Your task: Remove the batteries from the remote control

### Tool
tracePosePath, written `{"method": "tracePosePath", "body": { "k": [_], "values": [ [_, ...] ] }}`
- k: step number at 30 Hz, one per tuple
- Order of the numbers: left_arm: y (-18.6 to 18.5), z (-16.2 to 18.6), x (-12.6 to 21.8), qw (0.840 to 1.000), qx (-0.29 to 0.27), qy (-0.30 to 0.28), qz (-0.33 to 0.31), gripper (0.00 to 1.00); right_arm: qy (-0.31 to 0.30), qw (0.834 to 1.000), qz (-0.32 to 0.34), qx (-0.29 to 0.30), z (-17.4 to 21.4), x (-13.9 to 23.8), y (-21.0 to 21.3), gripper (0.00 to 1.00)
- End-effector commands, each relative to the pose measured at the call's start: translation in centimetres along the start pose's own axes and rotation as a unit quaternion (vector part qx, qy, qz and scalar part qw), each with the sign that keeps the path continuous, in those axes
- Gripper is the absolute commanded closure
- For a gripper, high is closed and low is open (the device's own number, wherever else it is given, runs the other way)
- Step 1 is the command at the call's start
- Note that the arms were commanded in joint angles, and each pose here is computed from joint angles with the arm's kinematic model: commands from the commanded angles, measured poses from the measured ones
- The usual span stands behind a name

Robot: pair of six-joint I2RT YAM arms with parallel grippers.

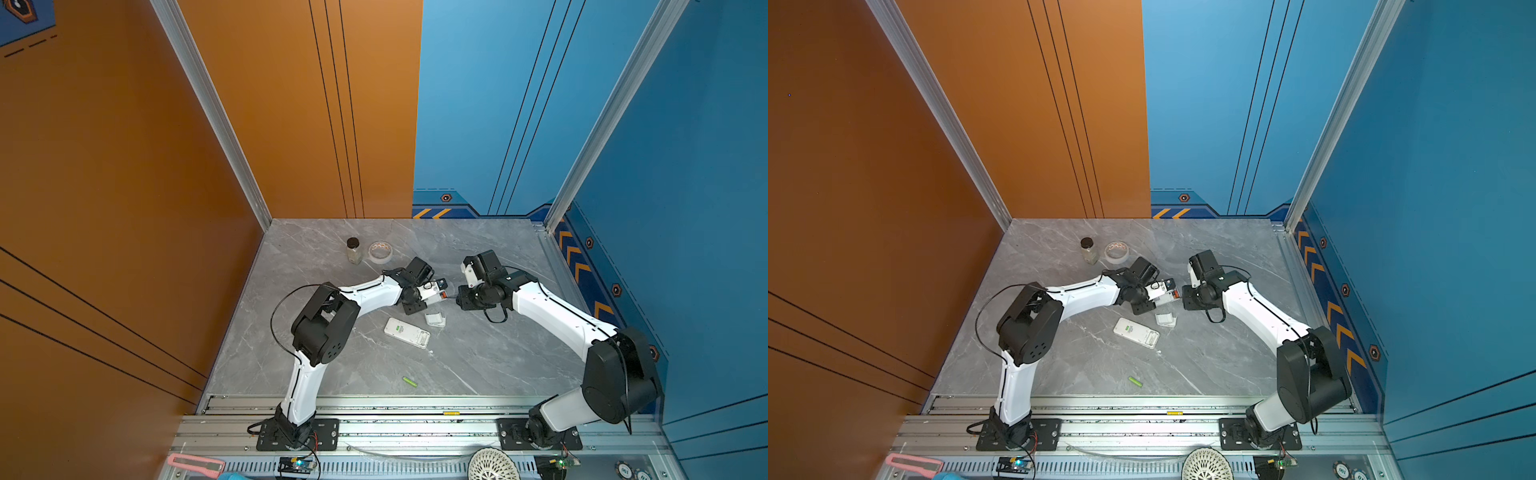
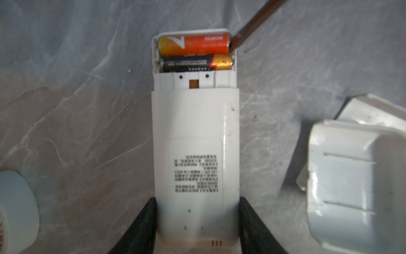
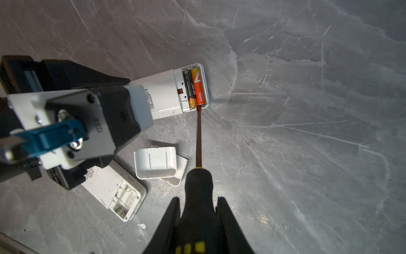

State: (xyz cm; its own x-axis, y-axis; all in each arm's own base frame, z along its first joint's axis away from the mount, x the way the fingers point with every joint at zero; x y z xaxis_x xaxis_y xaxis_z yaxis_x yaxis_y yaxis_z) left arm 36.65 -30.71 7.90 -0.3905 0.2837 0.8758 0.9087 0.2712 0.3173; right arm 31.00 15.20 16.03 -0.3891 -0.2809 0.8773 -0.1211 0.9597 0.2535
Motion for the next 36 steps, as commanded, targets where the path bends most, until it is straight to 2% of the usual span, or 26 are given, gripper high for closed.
{"method": "tracePosePath", "body": {
  "k": [1, 7, 14, 18, 25, 36],
  "values": [
    [-2.0, 2.0, -0.9, 0.999, -0.009, 0.038, 0.037, 0.89, 0.007, 1.000, -0.012, 0.001, 0.4, -0.9, 0.8, 1.00],
    [-2.0, 2.0, -0.7, 0.998, -0.003, 0.031, 0.047, 0.89, -0.012, 1.000, 0.020, 0.007, 0.7, -1.3, 0.2, 1.00],
    [-2.4, 2.1, -0.3, 0.997, 0.005, 0.019, 0.078, 0.90, -0.096, 0.993, 0.061, 0.021, 2.6, -2.6, 0.1, 1.00],
    [-2.7, 2.1, -0.2, 0.995, 0.008, 0.013, 0.095, 0.90, -0.155, 0.987, 0.037, 0.003, 3.4, -3.4, 0.3, 1.00],
    [-3.3, 2.0, 0.1, 0.992, 0.008, 0.004, 0.123, 0.90, -0.228, 0.974, 0.009, 0.008, 3.6, -3.7, 0.9, 1.00],
    [-3.9, 2.2, 0.0, 0.990, 0.012, 0.002, 0.141, 0.91, -0.282, 0.959, -0.011, 0.002, 1.7, -2.8, 1.7, 1.00]
  ]
}}
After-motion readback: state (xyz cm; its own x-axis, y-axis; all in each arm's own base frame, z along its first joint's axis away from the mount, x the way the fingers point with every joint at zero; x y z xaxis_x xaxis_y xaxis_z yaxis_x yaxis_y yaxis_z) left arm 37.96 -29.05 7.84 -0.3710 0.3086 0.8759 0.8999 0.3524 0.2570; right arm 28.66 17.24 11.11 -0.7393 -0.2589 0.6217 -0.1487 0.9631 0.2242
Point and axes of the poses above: each gripper's point midway between its finger pads, its own x axis back along the fingers, its own y axis along the line the jaws close on, z = x × y, the point moved 5 cm from there along x, back along the fingers, and after that the axes turned 4 degrees about -x, right-handed, at the moved point
